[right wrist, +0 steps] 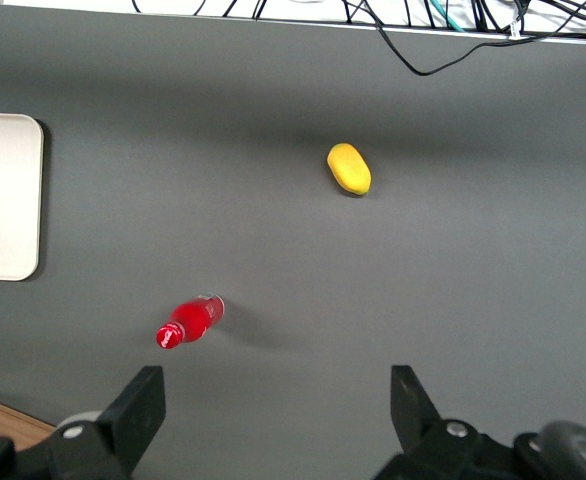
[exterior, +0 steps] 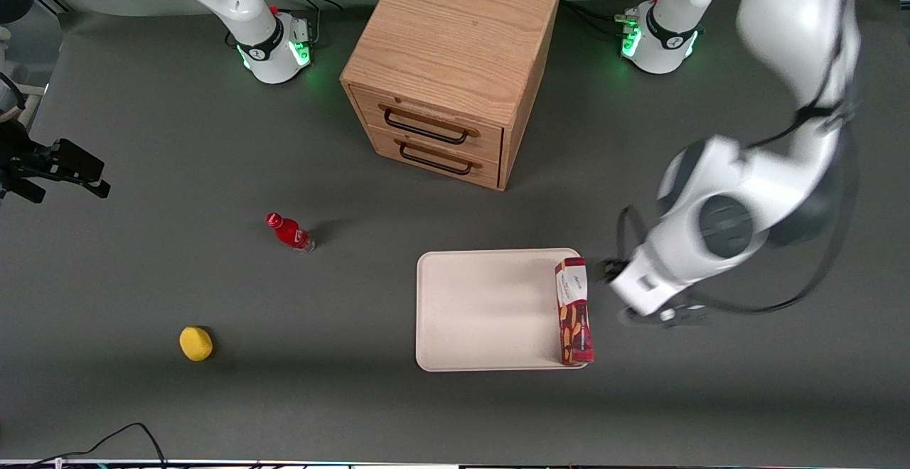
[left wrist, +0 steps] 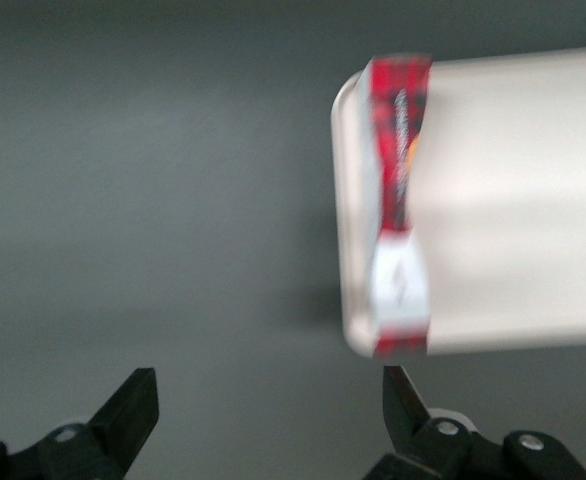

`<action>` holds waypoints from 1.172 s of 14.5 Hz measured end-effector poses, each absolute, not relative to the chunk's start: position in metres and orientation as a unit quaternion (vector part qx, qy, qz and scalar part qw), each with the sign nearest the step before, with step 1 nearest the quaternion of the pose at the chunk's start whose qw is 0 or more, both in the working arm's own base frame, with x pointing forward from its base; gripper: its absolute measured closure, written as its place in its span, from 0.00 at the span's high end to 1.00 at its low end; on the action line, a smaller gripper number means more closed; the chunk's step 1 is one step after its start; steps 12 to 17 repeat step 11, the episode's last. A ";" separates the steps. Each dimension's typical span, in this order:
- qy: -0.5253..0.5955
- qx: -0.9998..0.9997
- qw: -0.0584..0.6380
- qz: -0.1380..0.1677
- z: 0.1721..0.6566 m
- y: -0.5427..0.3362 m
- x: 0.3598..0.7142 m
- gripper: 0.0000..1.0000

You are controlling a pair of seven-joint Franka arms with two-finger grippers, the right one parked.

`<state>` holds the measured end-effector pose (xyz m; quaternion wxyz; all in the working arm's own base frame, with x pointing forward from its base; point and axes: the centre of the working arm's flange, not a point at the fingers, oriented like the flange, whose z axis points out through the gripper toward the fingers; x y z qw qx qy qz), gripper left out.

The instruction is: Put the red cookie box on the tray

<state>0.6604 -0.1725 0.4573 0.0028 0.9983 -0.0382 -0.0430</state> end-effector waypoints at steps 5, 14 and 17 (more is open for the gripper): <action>-0.078 0.995 0.003 -0.066 0.616 -0.031 0.569 1.00; -0.079 0.995 0.004 -0.055 0.630 -0.005 0.496 1.00; -0.079 0.995 0.004 -0.055 0.630 -0.005 0.496 1.00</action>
